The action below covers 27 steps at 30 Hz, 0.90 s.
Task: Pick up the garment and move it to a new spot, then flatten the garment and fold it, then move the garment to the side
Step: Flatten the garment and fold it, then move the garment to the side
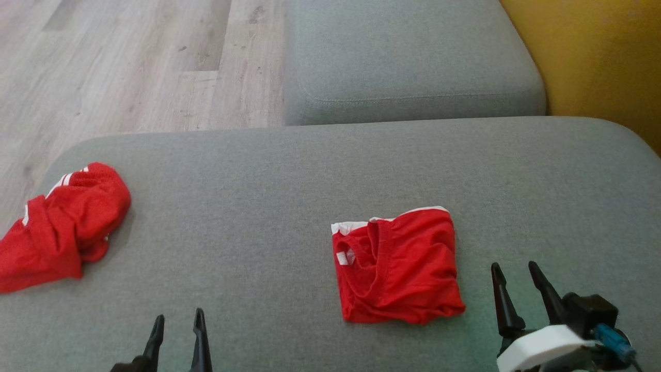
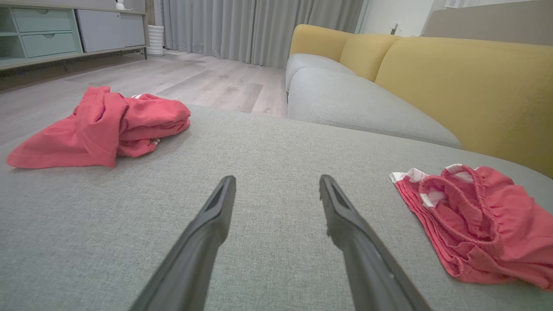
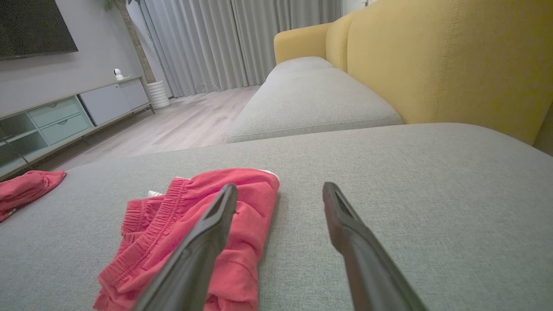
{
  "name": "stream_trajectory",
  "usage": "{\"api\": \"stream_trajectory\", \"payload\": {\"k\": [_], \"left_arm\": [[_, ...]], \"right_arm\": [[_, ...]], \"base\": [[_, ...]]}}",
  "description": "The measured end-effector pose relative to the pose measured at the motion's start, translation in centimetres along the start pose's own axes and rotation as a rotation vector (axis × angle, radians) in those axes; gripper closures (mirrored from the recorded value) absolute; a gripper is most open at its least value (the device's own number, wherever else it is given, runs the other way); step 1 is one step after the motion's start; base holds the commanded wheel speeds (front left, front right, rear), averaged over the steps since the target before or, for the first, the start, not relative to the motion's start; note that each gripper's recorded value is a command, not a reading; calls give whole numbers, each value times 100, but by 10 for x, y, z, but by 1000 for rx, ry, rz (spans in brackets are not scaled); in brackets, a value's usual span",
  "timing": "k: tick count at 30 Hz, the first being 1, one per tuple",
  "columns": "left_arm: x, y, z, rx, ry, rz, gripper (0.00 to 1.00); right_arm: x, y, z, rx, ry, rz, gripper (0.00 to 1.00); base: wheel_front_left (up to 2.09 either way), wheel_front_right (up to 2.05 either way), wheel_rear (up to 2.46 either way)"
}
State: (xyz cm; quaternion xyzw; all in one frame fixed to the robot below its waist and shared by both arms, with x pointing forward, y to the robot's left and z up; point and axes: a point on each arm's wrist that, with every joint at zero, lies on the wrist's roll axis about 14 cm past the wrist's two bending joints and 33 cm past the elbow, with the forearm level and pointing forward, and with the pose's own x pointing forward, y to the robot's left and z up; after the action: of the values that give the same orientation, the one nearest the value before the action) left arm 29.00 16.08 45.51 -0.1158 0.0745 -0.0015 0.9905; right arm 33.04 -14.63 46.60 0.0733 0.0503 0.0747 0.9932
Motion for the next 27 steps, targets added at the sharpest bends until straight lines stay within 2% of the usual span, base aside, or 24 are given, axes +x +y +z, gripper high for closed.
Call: {"api": "stream_trajectory", "payload": {"k": [17,21,27], "left_arm": [[-4,3,-1,-5,10,15,0],[-7,3,-3,-7,17,21,0],[-12,12,-4,-18,20,58,0]], "right_arm": [[5,7,-2,-4,10,25,0],[8,4,-7,30,36,13,0],[23,-3,-13,5,101,-2,0]], "base": [[0,0,0],[0,0,0],[0,0,0]]}}
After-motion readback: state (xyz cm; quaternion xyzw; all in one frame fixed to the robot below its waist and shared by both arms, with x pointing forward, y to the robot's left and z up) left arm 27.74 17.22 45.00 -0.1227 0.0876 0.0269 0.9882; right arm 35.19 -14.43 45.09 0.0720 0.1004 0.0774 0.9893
